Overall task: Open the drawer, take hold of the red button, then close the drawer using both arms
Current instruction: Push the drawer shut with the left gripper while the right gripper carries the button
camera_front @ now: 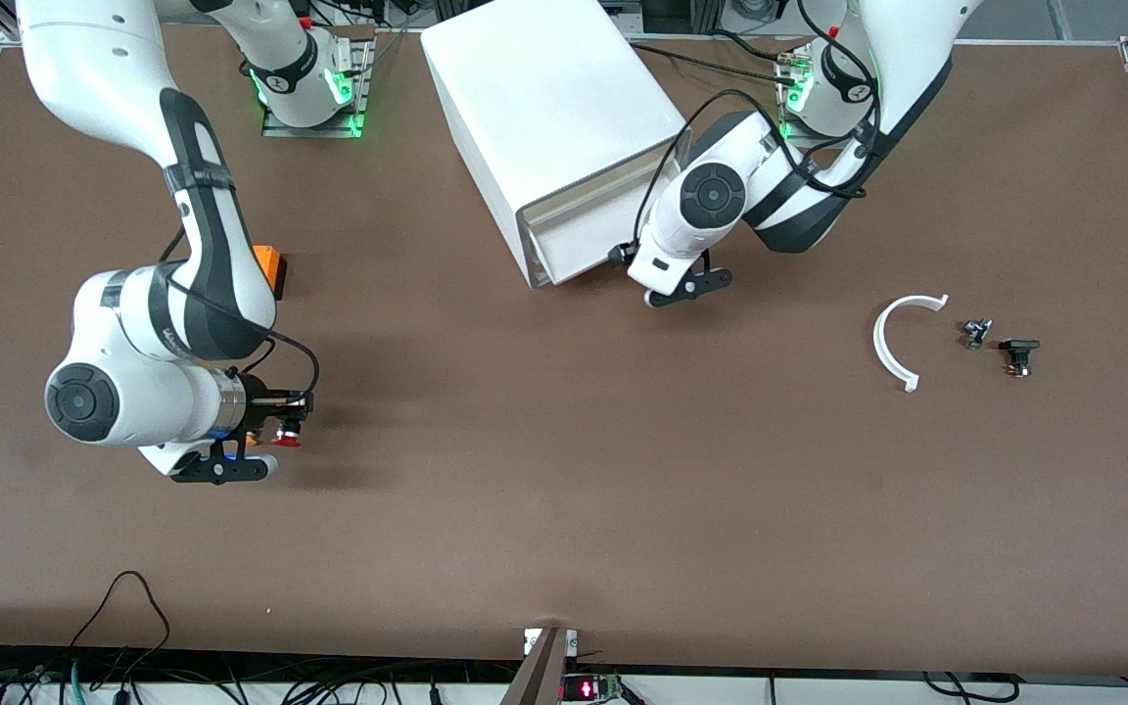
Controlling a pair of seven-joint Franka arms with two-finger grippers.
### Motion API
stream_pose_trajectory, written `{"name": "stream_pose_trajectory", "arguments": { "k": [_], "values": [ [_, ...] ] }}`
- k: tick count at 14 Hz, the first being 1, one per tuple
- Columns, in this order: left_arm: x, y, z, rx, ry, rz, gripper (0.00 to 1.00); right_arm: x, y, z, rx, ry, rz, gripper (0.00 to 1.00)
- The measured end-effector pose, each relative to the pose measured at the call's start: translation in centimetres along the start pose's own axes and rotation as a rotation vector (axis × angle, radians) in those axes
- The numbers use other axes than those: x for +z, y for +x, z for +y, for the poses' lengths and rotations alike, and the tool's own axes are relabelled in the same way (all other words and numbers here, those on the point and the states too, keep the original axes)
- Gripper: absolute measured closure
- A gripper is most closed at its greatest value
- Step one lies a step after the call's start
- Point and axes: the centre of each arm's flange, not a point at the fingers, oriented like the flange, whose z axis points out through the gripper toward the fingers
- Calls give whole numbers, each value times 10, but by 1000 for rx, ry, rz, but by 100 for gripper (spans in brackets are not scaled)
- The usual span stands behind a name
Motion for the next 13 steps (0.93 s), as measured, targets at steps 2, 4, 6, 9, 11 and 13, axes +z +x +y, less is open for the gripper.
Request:
{"name": "stream_pose_trajectory", "arguments": {
  "k": [2, 4, 6, 9, 11, 13],
  "values": [
    [1, -11, 6, 1, -12, -31, 1, 35, 4, 17, -32, -4, 12, 59],
    [2, -22, 11, 16, -13, -45, 1, 65, 5, 31, -38, -10, 29, 59],
    [7, -32, 15, 29, -12, -69, 1, 85, 4, 39, -36, -15, 31, 59],
    [13, -37, 18, 30, -16, -98, 1, 103, 2, 42, -35, -13, 19, 59],
    [13, -40, 20, 26, -19, -108, 1, 108, 4, 43, -33, -9, 23, 59],
    [13, -40, 20, 23, -19, -109, 1, 108, 4, 43, -32, -9, 27, 55]
  ]
}}
